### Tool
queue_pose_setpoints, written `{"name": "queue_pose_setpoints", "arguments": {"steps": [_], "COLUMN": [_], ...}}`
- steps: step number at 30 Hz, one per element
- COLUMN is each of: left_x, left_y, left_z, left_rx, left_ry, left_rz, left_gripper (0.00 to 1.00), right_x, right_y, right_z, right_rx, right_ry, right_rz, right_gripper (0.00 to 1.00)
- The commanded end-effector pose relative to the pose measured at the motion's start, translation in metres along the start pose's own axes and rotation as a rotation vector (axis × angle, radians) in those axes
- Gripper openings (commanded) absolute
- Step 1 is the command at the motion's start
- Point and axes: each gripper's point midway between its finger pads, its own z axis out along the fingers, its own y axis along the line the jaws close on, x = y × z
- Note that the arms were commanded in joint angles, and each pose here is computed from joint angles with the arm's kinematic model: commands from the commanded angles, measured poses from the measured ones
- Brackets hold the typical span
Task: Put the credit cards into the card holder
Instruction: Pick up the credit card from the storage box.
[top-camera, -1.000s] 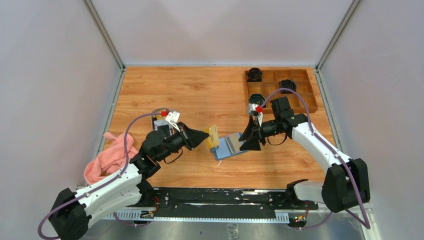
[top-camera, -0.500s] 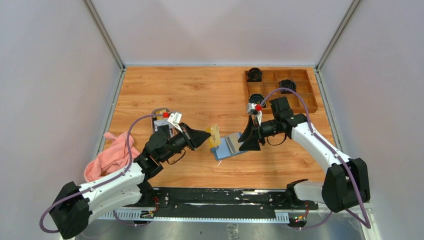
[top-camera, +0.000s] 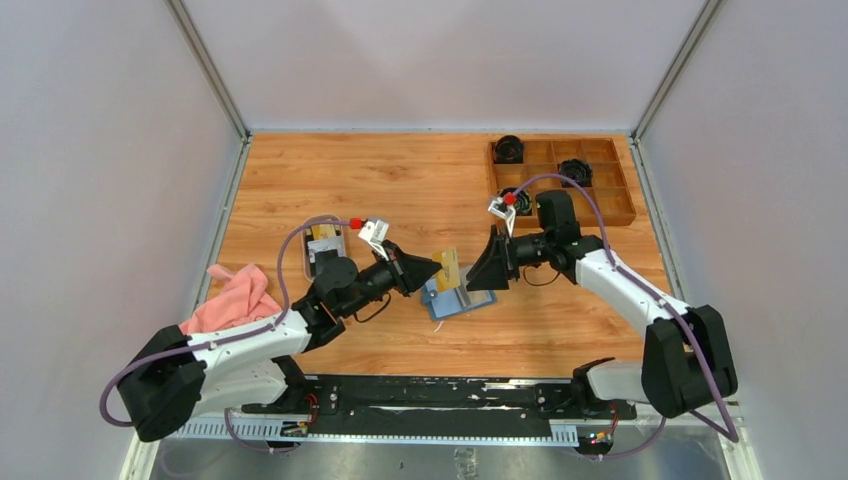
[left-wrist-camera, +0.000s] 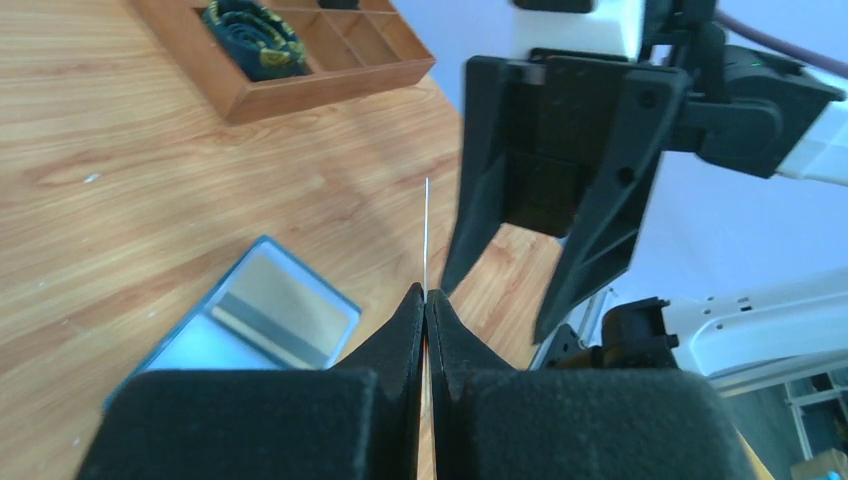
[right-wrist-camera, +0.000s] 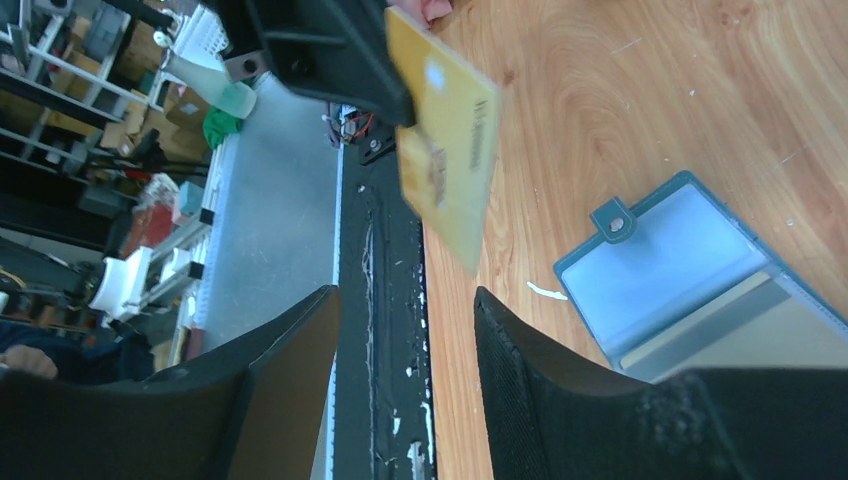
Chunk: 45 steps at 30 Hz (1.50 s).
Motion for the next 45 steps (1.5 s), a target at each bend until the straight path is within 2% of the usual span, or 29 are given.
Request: {"name": "queue_pose_setpoints", "arguments": {"steps": [1,5,9,14,16,23,25,29,31,33,40,45], "left_x": [-0.026,-0.026,-0.025,-0.022,-0.022,-0.02,-0.019,-0.014,-0.011,-0.012,-0.015,-0.011], "left_y": [-0.031,-0.039,-0.038,-0.034,-0.034,-0.033,-0.034,-0.036,-0.035,-0.035,-0.031,-0.043], "left_z": [0.016,0.023,0.024,0.021,0.019,0.01,0.007,0.003,-0.004,-0.011,-0.026,-0.017], "left_rx": [0.097,0.133,0.137,0.133,0.133,0.137,0.142,0.134,0.139,0.17,0.272,0.343], "left_ry": [-0.098,-0.11,-0.117,-0.127,-0.128,-0.13,-0.124,-0.056,0.004,0.04,0.156,0.236], "left_rz": [0.011,-0.015,-0.031,-0.042,-0.042,-0.039,-0.033,0.031,0.086,0.118,0.128,0.099], "left_gripper": [0.0,0.0,0.0,0.0,0.0,0.02,0.15,0.5,0.61,0.68,0.72,0.65], "right_x": [-0.005,-0.003,-0.003,-0.006,-0.007,-0.006,-0.005,0.001,0.006,0.009,0.024,0.032], "right_y": [-0.01,-0.015,-0.007,0.005,0.008,0.012,0.014,0.015,0.017,0.016,0.027,0.032], "right_z": [0.011,0.016,0.021,0.022,0.022,0.019,0.019,0.017,0.016,0.015,0.023,0.027], "right_rx": [0.015,0.007,-0.036,-0.104,-0.119,-0.14,-0.153,-0.174,-0.168,-0.157,-0.188,-0.21], "right_ry": [-0.005,0.012,0.027,0.035,0.037,0.047,0.053,0.062,0.08,0.092,0.174,0.221], "right_rz": [0.119,0.161,0.149,0.112,0.099,0.031,0.022,-0.05,-0.067,-0.089,-0.168,-0.176], "right_gripper": [0.55,0.54,0.48,0.06,0.0,0.0,0.0,0.0,0.0,0.0,0.0,0.0]}}
